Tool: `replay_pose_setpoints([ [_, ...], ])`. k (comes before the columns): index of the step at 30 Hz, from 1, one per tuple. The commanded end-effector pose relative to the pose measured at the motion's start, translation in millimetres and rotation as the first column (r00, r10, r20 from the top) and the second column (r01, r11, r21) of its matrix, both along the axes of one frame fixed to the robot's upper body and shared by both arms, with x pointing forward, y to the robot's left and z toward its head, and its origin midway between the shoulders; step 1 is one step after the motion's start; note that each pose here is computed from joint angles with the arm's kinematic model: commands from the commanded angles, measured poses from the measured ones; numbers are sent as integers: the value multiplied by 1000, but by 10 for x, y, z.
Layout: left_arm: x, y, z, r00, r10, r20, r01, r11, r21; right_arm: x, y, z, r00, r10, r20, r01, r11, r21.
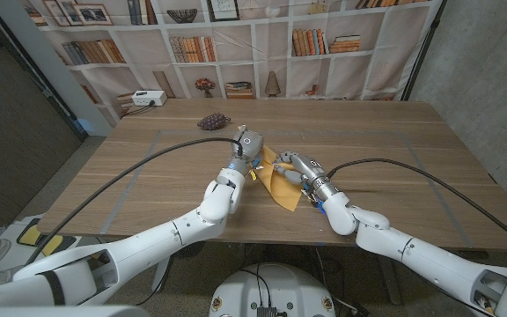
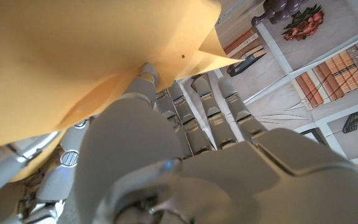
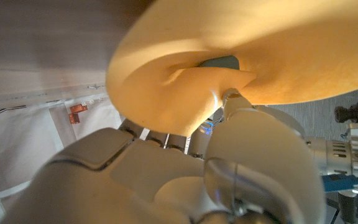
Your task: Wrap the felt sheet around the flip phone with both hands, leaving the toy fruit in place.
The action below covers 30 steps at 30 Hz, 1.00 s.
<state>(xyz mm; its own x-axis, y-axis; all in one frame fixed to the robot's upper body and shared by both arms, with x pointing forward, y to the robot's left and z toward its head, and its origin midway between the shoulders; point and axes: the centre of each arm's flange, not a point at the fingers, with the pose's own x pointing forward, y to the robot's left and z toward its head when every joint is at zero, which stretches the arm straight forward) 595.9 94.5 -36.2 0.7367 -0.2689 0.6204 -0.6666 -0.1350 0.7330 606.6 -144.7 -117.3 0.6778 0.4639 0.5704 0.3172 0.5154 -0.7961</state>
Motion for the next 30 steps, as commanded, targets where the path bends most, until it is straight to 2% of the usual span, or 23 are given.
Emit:
replay_pose_setpoints([
  [1, -32, -56, -10, 1000, 2, 5, -2, 1000, 11, 37, -217, 115, 994, 98, -55, -91, 990, 109],
  [7, -32, -75, -17, 1000, 7, 5, -7, 1000, 11, 86, -308, 174, 979, 185, -82, -165, 965, 203],
  [14, -20, -88, -19, 1000, 8, 1, -8, 1000, 11, 127, -373, 274, 966, 248, -69, -216, 927, 305],
  [19, -2, -91, -10, 1000, 7, 0, -7, 1000, 13, 141, -415, 354, 966, 258, -37, -229, 909, 349],
  [24, 12, -100, -1, 1000, 5, 0, -5, 1000, 18, 160, -455, 441, 958, 285, -22, -252, 878, 407],
  [30, 28, -98, -3, 1000, 3, 1, -4, 1000, 17, 154, -478, 505, 962, 272, -4, -248, 884, 397],
])
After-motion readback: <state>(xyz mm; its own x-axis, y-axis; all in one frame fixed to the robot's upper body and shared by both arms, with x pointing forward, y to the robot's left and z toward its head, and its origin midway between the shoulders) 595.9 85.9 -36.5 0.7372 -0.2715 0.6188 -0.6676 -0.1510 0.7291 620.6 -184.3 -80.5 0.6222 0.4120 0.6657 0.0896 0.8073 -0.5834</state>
